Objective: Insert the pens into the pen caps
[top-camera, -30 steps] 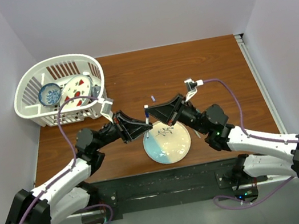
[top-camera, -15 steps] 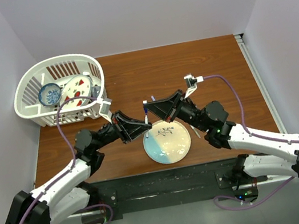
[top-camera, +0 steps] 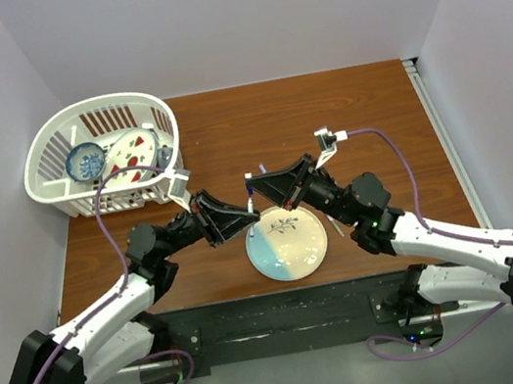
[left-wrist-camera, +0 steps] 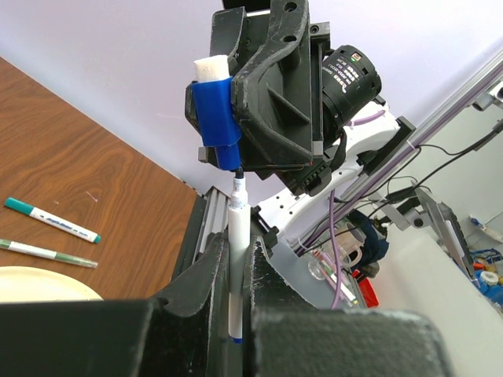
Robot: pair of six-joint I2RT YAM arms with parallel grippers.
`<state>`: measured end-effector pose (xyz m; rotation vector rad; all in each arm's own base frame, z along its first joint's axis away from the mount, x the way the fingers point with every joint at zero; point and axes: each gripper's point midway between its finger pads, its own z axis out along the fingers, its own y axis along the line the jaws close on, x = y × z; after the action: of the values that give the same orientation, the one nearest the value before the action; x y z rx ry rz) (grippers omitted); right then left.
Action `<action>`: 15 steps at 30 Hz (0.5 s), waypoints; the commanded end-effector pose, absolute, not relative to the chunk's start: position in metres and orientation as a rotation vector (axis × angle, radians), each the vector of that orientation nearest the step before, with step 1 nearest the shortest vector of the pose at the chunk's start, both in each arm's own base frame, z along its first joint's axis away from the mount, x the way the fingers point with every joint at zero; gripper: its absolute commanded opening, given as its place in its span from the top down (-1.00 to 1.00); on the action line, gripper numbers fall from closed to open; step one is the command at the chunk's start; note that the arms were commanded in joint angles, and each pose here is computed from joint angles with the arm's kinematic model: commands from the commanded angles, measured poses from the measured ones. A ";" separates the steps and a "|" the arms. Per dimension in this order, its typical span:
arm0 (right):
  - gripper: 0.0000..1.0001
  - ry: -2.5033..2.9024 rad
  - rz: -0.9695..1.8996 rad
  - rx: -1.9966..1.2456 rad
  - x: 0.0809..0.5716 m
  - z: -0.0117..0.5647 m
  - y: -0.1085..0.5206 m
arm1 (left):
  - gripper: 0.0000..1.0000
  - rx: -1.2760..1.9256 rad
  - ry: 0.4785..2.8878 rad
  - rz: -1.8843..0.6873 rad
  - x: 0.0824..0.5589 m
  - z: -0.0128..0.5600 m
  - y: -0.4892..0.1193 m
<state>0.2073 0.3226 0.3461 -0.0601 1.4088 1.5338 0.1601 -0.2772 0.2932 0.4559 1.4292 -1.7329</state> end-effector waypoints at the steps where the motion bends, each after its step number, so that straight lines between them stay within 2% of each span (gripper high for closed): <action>1: 1.00 1.354 1.575 -0.044 0.201 0.357 0.318 | 1.00 0.481 1.360 -1.724 0.159 0.306 -0.277; 15: 1.00 1.362 1.606 -0.056 0.194 0.354 0.320 | 1.00 0.462 1.366 -1.729 0.164 0.305 -0.279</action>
<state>0.2026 0.3222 0.3392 -0.0479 1.4209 1.5590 0.1629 -0.2803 0.2873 0.4477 1.4524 -1.7356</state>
